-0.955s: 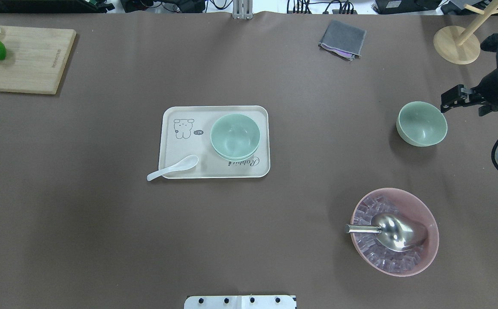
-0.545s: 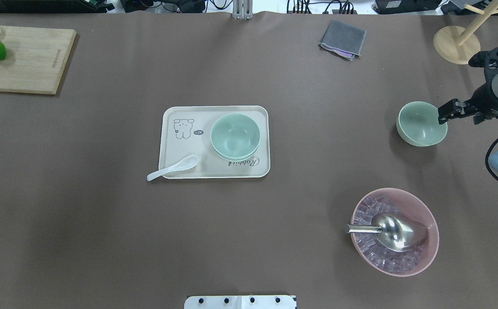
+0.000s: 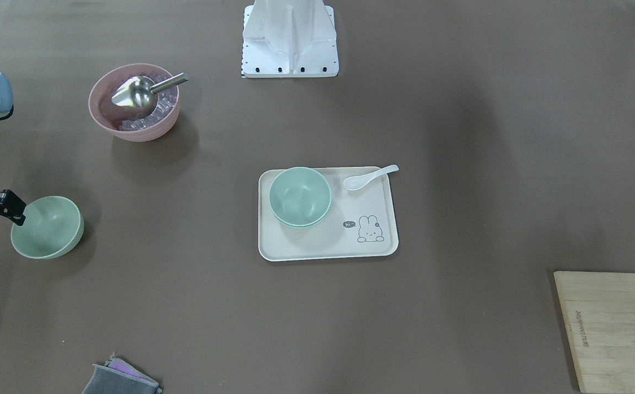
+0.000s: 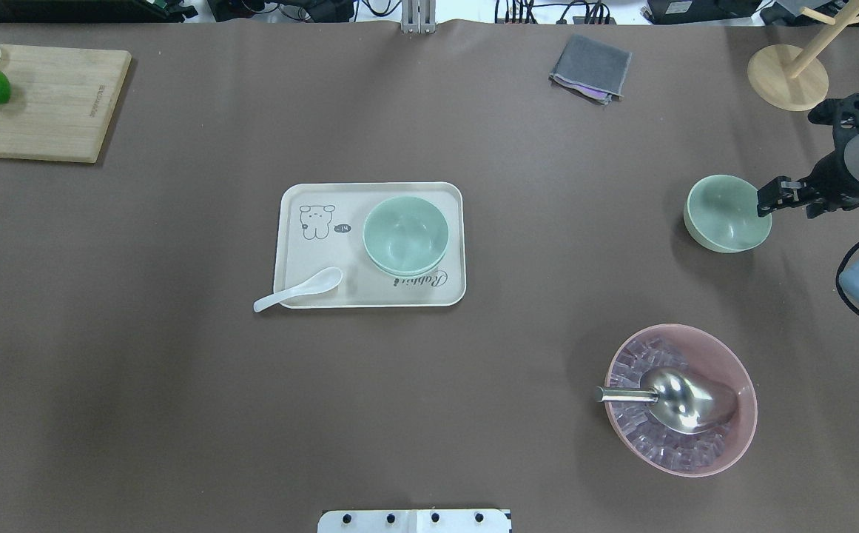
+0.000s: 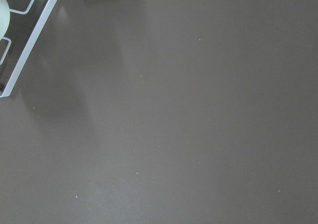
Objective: Stack green bowls together
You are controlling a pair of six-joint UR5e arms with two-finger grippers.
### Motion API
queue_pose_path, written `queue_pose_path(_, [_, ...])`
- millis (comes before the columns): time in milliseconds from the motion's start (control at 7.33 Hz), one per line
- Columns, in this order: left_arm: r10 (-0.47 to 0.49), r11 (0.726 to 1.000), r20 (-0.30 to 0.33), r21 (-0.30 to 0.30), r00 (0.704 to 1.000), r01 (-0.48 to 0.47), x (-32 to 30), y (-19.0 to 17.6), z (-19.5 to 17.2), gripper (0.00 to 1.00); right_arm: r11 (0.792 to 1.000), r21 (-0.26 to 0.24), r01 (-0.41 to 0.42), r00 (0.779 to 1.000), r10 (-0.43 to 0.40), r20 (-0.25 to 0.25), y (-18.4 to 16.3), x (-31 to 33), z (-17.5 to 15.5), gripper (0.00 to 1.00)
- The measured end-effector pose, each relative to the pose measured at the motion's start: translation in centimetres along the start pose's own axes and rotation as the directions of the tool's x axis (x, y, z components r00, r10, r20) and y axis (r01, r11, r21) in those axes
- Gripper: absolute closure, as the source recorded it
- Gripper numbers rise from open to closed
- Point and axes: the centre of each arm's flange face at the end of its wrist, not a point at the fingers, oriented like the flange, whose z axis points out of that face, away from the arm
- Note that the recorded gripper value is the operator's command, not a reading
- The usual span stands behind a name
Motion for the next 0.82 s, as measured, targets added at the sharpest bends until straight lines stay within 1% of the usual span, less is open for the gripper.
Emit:
queue_pose_path(136, [0.001, 1.0, 0.0, -0.001, 1.0, -0.001, -0.1, 0.2, 0.2, 0.01, 1.0, -0.001, -0.013, 1.0, 0.013, 0.0, 0.0, 0.0, 0.1, 0.54])
queue_pose_path(273, [0.001, 1.0, 0.0, -0.001, 1.0, -0.001, -0.1, 0.2, 0.3, 0.01, 1.0, -0.002, -0.019, 1.0, 0.019, -0.001, 0.0, 0.0, 0.2, 0.64])
queue_pose_path(545, [0.001, 1.0, 0.0, -0.002, 1.0, -0.001, 0.0, 0.2, 0.4, 0.01, 1.0, 0.0, -0.031, 0.999, 0.031, 0.004, -0.3, -0.5, 0.1, 0.68])
queue_pose_path(818, [0.0, 1.0, 0.0, -0.001, 1.0, 0.0, 0.0, 0.2, 0.4, 0.01, 0.999, 0.005, -0.048, 0.999, 0.048, 0.012, -0.5, -1.6, 0.0, 0.69])
